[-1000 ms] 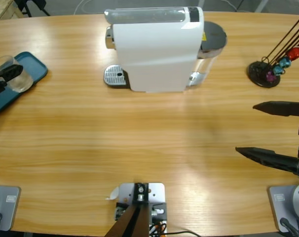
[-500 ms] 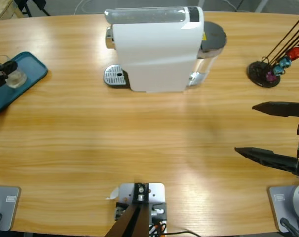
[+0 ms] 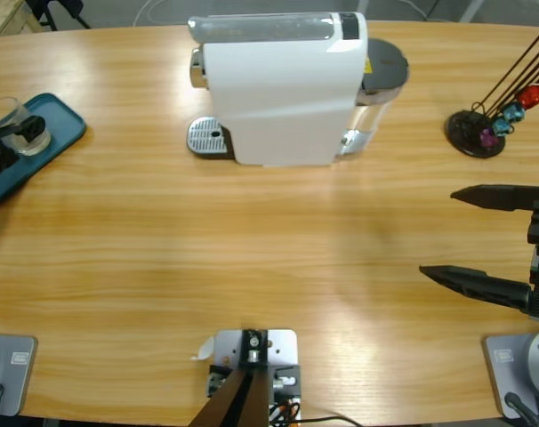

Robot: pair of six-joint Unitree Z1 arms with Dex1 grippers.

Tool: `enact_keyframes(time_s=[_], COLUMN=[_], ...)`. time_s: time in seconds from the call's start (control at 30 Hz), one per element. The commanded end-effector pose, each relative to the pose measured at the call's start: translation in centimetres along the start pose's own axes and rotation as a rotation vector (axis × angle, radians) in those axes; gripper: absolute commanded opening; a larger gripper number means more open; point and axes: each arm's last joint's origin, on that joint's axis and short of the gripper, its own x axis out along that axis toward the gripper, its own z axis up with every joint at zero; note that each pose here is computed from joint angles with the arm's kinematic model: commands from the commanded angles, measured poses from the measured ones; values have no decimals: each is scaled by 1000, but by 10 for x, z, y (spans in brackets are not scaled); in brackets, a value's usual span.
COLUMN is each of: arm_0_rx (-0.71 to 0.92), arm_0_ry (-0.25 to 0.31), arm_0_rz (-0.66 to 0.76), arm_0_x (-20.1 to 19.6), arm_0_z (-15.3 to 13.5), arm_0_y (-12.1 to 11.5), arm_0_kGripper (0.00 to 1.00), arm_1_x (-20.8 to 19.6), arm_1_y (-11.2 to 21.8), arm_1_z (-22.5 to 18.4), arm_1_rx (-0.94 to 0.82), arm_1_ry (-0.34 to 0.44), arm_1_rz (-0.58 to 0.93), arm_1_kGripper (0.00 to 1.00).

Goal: Pour coffee

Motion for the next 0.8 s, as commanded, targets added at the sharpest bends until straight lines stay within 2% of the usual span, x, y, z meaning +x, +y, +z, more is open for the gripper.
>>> enact_keyframes(time_s=[0.03,0.1,0.13,0.17,0.23,0.3,0.37,0.47,0.5,0.63,0.73,0.8], arm_0_rx=[-52,-44,-37,9,71,105,113,175,206,330,443,498], arm_0_ry=[-146,-151,-136,-91,-64,-42,-20,112,164,259,226,225], arm_0_rz=[-327,-459,-482,-481,-486,-532,-594,-740,-793,-943,-1001,-1007], arm_0_x=[-76,-99,-107,-125,-140,-151,-159,-166,-170,-178,-178,-174], arm_0_z=[20,28,37,65,101,115,111,95,87,62,59,58], arm_0_y=[10,10,9,6,-1,-4,-3,-9,-12,-23,-31,-35], arm_0_kGripper=[996,985,995,1000,1000,1000,997,968,925,922,939,942], arm_1_x=[4,6,6,6,7,6,7,6,6,12,22,27], arm_1_y=[0,0,0,0,0,0,0,0,0,-1,-1,-1], arm_1_z=[3,4,4,4,4,4,4,4,4,6,11,13], arm_1_rx=[-2,-1,-1,0,0,0,0,0,0,1,-5,-4], arm_1_ry=[28,33,35,38,38,38,38,38,38,68,116,138], arm_1_rz=[0,0,0,0,0,0,0,0,1,12,41,51], arm_1_kGripper=[1000,1000,1000,1000,1000,1000,1000,1000,1000,1000,1000,1000])
